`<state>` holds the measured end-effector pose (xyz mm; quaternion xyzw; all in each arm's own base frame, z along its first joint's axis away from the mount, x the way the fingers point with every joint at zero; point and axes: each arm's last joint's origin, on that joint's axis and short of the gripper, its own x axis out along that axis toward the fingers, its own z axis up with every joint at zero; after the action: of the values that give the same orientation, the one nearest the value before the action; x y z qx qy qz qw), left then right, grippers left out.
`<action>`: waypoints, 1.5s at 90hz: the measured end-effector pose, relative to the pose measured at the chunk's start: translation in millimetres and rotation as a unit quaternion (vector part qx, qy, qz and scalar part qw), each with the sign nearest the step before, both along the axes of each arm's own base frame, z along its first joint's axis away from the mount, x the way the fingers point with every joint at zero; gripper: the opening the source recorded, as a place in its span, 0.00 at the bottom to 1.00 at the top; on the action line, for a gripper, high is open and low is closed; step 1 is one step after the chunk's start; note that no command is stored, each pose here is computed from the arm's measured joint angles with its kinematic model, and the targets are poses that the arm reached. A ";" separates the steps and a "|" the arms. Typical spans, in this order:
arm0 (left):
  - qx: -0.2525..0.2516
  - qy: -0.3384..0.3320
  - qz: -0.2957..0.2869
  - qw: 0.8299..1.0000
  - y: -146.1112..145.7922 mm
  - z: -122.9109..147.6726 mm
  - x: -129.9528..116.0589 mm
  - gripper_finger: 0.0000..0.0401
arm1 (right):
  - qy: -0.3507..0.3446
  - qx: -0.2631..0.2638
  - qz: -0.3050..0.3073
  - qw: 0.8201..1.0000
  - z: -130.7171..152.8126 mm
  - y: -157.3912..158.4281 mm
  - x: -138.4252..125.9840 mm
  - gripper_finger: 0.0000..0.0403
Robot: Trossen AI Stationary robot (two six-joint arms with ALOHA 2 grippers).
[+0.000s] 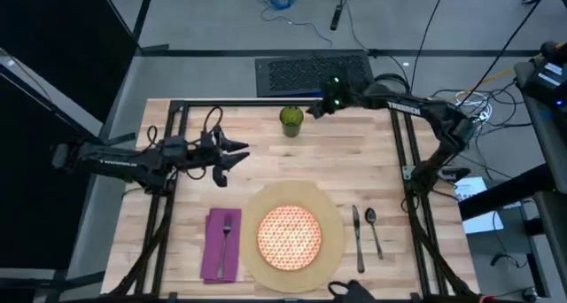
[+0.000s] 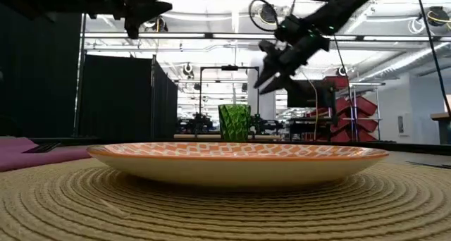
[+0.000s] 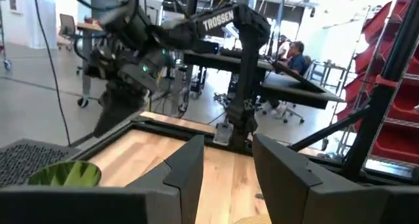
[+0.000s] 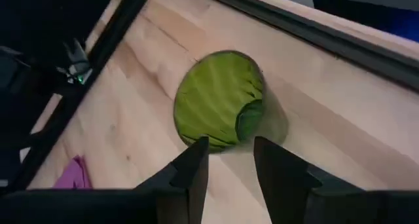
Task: Set table place
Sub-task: Move the green glass to the top right of the brown placemat
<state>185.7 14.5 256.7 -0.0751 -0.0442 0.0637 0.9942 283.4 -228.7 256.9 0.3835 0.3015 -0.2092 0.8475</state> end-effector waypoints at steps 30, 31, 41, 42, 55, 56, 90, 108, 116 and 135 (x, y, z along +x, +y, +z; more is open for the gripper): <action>-0.001 0.007 -0.001 1.000 -0.1 -1.4 0.1 0.29 | 0.072 0.006 0.026 0.997 -13.6 -16.4 33.6 0.27; -0.001 0.007 -0.001 1.000 -0.1 -1.3 0.1 0.29 | 0.073 0.006 0.027 0.997 -14.4 -16.6 34.5 0.27; -0.001 0.007 -0.001 1.000 -0.1 -1.4 0.1 0.29 | 0.074 0.004 0.032 0.997 -16.0 -19.0 41.3 0.27; -0.001 0.007 -0.002 1.000 -0.2 -1.4 0.1 0.29 | 0.074 0.003 0.032 0.997 -16.0 -19.2 41.9 0.27; -0.004 0.007 -0.003 1.000 -0.2 -1.5 0.1 0.29 | 0.078 0.002 0.036 0.996 -21.3 -20.9 45.5 0.27; -0.004 0.007 -0.003 1.000 -0.2 -1.5 0.1 0.29 | 0.079 0.002 0.036 0.996 -21.6 -20.9 45.6 0.27; -0.005 0.010 -0.003 1.000 -0.2 -2.0 0.1 0.29 | 0.111 -0.015 0.034 0.993 -28.6 -22.0 44.2 0.27; -0.005 0.011 -0.003 1.000 -0.3 -2.3 0.1 0.29 | 0.124 -0.016 0.033 0.992 -37.2 -24.0 46.3 0.27; -0.006 0.014 -0.003 1.000 -0.3 -2.7 0.2 0.29 | 0.137 -0.006 0.037 0.990 -51.2 -24.6 50.7 0.27; -0.006 0.014 -0.004 1.000 -0.3 -2.9 0.2 0.29 | 0.159 -0.009 0.075 0.984 -68.8 -21.1 56.9 0.12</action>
<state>185.9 14.2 253.8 -0.0802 -0.0292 0.0615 0.9944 340.4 -249.8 188.0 0.3141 0.4580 -0.2062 0.8057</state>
